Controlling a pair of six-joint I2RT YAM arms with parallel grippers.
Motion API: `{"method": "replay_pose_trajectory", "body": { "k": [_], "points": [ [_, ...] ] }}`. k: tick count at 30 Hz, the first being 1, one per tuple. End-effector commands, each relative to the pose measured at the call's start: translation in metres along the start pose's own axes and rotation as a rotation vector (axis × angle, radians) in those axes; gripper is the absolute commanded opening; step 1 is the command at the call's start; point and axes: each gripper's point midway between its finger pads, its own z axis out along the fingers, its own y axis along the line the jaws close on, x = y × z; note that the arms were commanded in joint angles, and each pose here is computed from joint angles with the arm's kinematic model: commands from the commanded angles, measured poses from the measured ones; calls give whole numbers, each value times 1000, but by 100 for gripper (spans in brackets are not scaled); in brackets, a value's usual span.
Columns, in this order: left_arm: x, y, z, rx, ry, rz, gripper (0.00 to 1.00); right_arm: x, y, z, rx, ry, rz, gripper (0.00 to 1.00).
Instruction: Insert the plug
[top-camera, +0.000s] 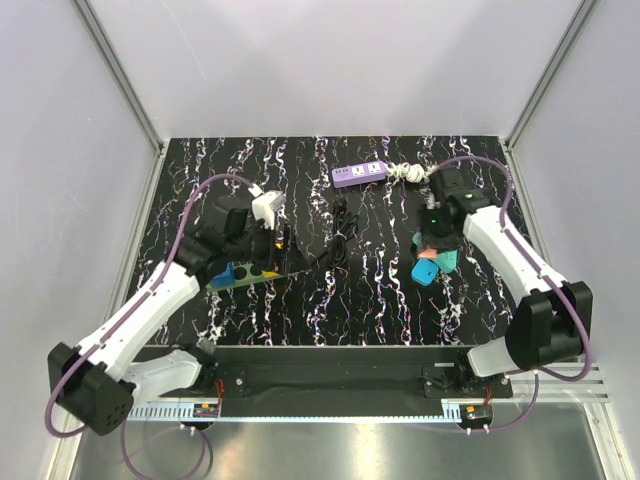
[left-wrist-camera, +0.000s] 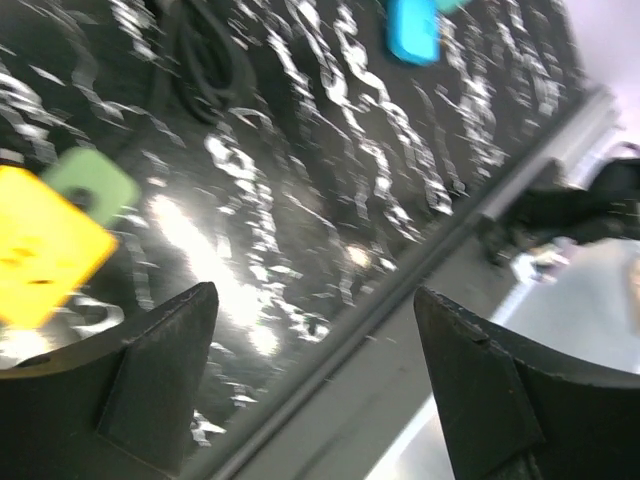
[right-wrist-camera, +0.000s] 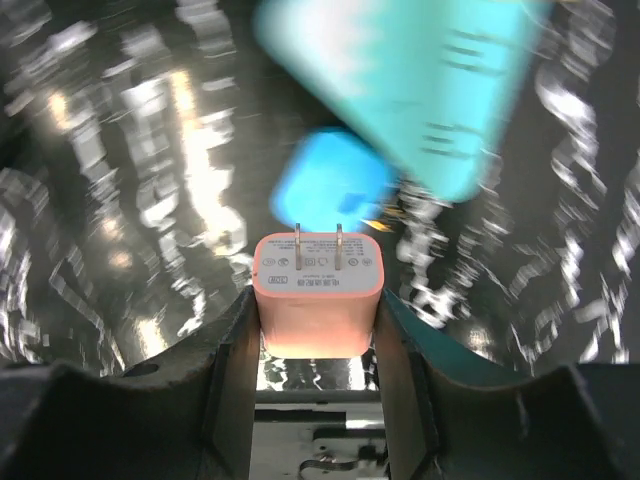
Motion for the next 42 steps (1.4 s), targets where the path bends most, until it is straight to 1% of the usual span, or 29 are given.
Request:
{"method": "replay_pose_trajectory", "body": {
  "k": [1, 2, 4, 5, 6, 7, 8, 10, 11, 13, 16, 22, 28, 31, 33, 39, 42],
  "points": [
    [-20, -43, -6, 233, 11, -66, 82, 0, 60, -24, -157, -113, -264, 0],
    [-25, -46, -6, 259, 15, -78, 82, -7, 75, -26, -191, -168, -294, 0],
    [-30, -53, -7, 301, 25, -88, 81, -3, 98, -31, -240, -220, -371, 0],
    [-36, -55, -8, 302, 16, -81, 81, -2, 123, -37, -294, -271, -436, 0],
    [-38, -53, -6, 294, 12, -83, 80, 3, 137, -38, -322, -295, -485, 0],
    [-38, -48, -1, 271, 15, -93, 80, 4, 149, -42, -355, -326, -505, 0],
    [-40, -47, 0, 267, 16, -100, 79, 6, 173, -49, -428, -362, -534, 0],
    [-40, -46, 8, 277, 37, -135, 76, 6, 195, -55, -497, -398, -545, 0],
    [-38, -46, 11, 288, 47, -151, 74, 15, 208, -58, -530, -403, -579, 0],
    [-40, -51, 17, 329, 54, -185, 71, 17, 225, -60, -561, -444, -619, 0],
    [-40, -53, 25, 337, 67, -207, 69, 20, 242, -64, -601, -475, -653, 0],
    [-37, -42, 43, 288, 75, -262, 68, 24, 255, -71, -657, -527, -707, 0],
    [-41, -39, 56, 259, 64, -306, 67, 30, 257, -77, -702, -537, -716, 0],
    [-42, -33, 62, 230, 53, -330, 64, 32, 255, -79, -707, -545, -716, 0],
    [-45, -28, 64, 203, 36, -346, 61, 32, 255, -83, -718, -556, -716, 0],
    [-56, -39, 58, 245, -2, -372, 59, 33, 251, -81, -707, -564, -742, 0],
    [-62, -43, 50, 255, -22, -381, 61, 35, 252, -84, -717, -557, -742, 0]
  ]
}}
